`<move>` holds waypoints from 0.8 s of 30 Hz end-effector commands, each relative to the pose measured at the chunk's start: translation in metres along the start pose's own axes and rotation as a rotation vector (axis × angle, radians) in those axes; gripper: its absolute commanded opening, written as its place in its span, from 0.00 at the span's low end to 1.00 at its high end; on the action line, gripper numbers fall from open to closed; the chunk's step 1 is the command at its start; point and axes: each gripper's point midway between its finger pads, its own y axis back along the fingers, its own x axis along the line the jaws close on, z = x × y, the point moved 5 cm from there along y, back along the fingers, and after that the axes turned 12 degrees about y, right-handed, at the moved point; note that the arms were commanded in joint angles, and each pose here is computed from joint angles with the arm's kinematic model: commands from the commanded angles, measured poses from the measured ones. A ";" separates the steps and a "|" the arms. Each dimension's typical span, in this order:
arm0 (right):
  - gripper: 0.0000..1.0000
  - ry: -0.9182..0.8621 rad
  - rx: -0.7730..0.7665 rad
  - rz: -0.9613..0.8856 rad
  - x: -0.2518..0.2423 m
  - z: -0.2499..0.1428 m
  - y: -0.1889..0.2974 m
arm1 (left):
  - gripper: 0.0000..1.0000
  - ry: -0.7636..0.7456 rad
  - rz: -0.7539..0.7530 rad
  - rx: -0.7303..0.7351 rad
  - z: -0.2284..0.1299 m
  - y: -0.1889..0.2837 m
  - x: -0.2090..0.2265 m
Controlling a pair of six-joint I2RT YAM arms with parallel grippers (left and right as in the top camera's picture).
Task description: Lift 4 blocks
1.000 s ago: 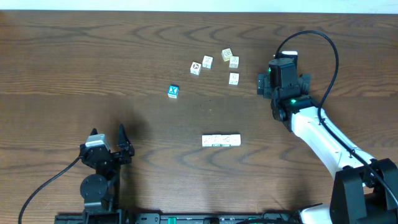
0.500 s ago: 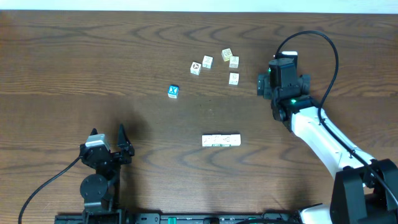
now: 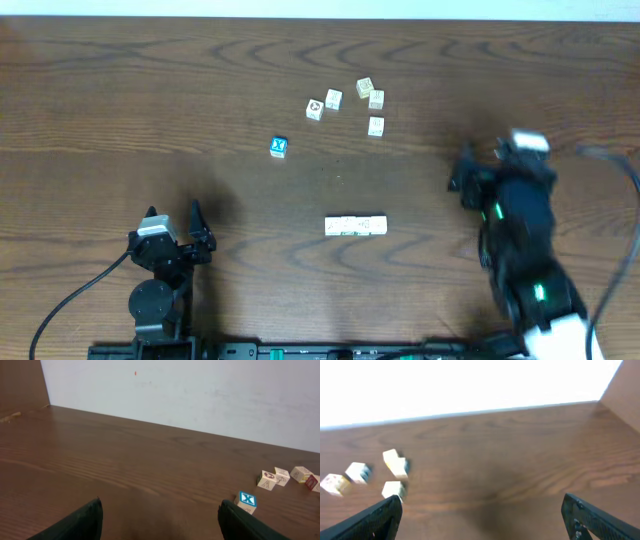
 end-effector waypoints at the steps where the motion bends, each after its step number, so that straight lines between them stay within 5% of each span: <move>1: 0.99 -0.124 -0.145 0.055 -0.004 -0.013 0.025 | 0.74 0.002 0.037 0.050 -0.013 0.000 0.007; 7: 0.99 -0.207 -0.370 0.086 -0.018 -0.035 0.046 | 0.74 0.002 0.037 0.049 -0.013 0.000 0.007; 13: 0.99 -0.218 -0.435 0.062 -0.026 -0.055 0.048 | 0.74 0.002 0.037 0.050 -0.013 0.000 0.007; 24: 0.99 -0.178 -0.320 -0.012 -0.032 -0.095 0.029 | 0.74 0.002 0.037 0.050 -0.013 0.000 0.007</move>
